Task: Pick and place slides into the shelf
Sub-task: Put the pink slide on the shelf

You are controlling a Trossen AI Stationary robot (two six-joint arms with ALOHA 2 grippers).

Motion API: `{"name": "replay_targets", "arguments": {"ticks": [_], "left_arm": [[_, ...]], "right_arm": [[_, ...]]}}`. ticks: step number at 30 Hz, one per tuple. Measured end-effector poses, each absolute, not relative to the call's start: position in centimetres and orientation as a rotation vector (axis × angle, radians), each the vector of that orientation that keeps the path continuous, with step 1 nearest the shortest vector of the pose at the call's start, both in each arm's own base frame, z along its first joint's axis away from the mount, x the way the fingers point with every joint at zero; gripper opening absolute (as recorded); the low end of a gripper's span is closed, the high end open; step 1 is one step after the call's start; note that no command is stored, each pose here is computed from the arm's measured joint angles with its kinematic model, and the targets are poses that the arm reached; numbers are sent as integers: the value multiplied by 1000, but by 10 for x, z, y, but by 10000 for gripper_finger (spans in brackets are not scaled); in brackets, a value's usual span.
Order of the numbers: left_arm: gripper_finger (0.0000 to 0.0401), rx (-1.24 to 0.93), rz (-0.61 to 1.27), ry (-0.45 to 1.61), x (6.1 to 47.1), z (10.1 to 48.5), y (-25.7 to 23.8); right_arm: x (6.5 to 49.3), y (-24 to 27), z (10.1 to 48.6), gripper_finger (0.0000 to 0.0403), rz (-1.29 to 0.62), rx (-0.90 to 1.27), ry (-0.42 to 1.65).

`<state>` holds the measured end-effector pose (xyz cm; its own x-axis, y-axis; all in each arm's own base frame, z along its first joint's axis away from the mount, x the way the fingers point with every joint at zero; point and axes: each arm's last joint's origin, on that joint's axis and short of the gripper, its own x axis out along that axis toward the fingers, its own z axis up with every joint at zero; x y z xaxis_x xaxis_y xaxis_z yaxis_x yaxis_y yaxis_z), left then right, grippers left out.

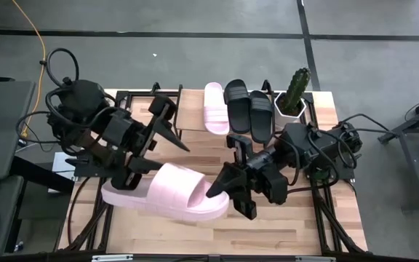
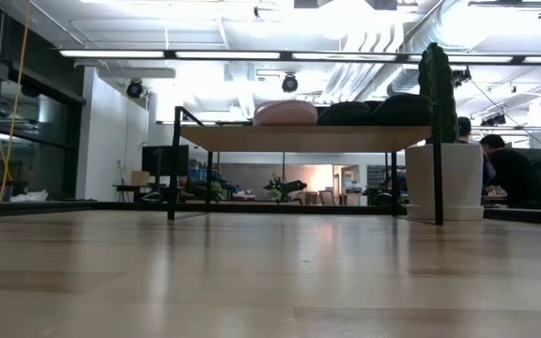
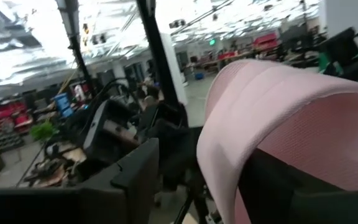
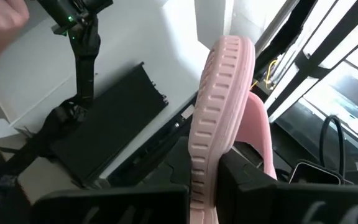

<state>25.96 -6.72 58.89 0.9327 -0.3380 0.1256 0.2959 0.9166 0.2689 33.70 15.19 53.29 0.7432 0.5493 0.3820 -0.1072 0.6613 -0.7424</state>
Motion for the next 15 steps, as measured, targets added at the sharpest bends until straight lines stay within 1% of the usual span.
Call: {"name": "replay_targets", "arguments": {"ticks": [5, 15], "left_arm": [[199, 250, -267, -149, 253, 590, -64], [200, 251, -189, -122, 240, 592, -58]], "right_arm": [[337, 151, 533, 6, 380, -766, -628], [333, 148, 539, 5, 330, -779, -588]]}}
